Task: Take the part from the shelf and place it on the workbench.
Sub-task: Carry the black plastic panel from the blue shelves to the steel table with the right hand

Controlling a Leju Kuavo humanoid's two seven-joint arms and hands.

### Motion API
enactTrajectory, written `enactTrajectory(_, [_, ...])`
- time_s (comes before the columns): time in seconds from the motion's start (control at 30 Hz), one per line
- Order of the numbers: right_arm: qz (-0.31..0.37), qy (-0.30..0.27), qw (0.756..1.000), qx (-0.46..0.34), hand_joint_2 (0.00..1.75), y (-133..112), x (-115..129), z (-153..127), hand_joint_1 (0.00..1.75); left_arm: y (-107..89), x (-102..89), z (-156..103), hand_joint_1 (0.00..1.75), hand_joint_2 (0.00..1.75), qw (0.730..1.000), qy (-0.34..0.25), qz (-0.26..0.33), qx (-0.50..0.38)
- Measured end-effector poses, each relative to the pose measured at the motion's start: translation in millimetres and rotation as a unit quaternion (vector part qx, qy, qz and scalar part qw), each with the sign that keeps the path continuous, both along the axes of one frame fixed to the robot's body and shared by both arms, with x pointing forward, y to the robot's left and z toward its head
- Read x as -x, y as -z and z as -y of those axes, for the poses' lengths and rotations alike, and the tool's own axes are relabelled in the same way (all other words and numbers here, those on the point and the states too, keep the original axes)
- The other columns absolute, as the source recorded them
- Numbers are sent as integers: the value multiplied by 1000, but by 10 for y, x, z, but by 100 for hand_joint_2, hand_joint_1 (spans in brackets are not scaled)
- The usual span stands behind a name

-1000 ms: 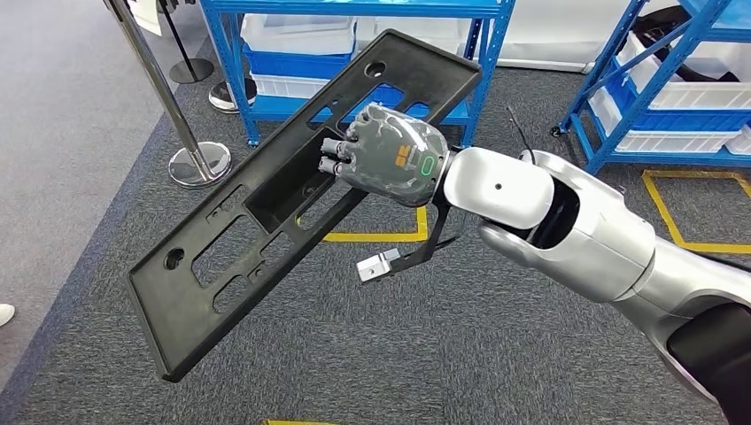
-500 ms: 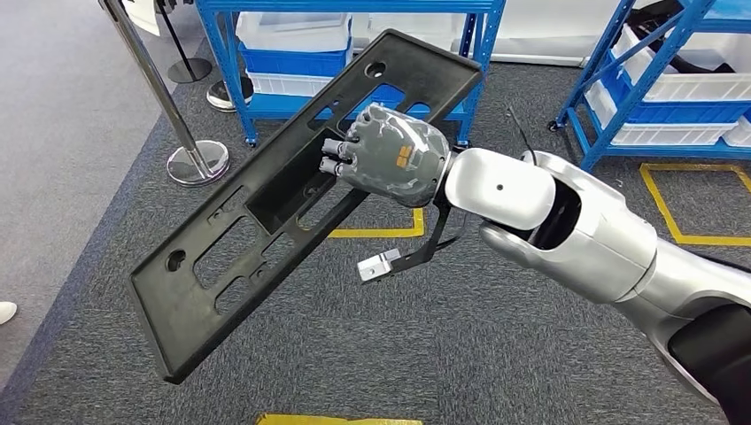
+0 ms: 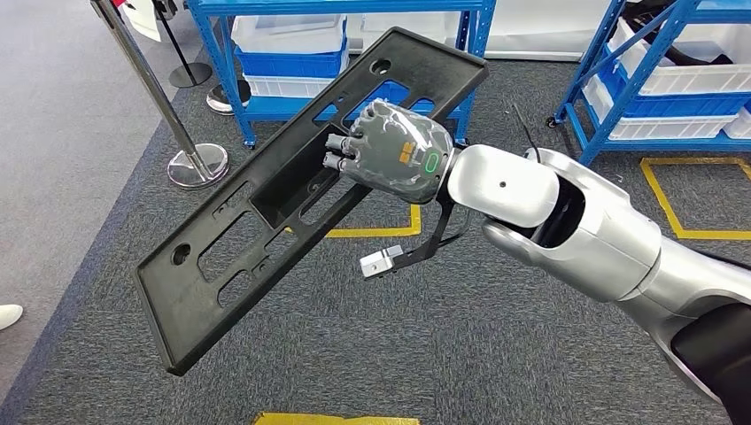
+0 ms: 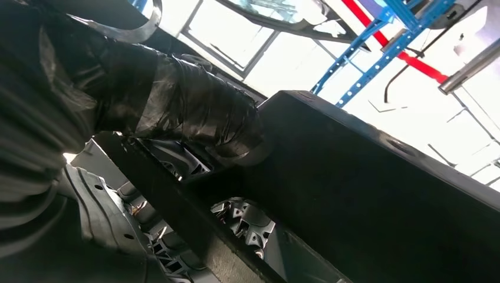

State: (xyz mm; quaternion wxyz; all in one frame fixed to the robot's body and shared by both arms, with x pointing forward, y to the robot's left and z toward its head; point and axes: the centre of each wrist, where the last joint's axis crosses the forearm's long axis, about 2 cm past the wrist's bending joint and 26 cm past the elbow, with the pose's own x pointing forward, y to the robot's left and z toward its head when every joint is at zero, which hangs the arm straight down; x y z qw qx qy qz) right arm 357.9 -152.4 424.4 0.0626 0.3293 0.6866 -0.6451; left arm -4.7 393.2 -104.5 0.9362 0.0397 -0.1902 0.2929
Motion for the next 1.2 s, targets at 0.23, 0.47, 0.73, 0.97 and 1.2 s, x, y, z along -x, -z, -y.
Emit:
enactTrajectory(0.23, [7,10,1000,7,175,-19,-1,0,175,0,1,1,0,175,1000,0,0,0])
enactTrajectory(0.47, [13,10,1000,8,175,-53,13,-5,175,0,5,-1,0,175,1000,-1,-3,-2])
enactTrajectory(0.73, [18,11,1000,11,175,-71,23,4,175,3,0,15,0,175,1000,-1,-2,1])
enactTrajectory(0.97, [18,15,1000,16,175,-64,24,22,175,0,13,0,0,175,1000,-1,-3,-1])
enactTrajectory(1.2, [19,12,1000,17,175,-68,36,7,175,5,23,24,0,175,1000,0,-3,1])
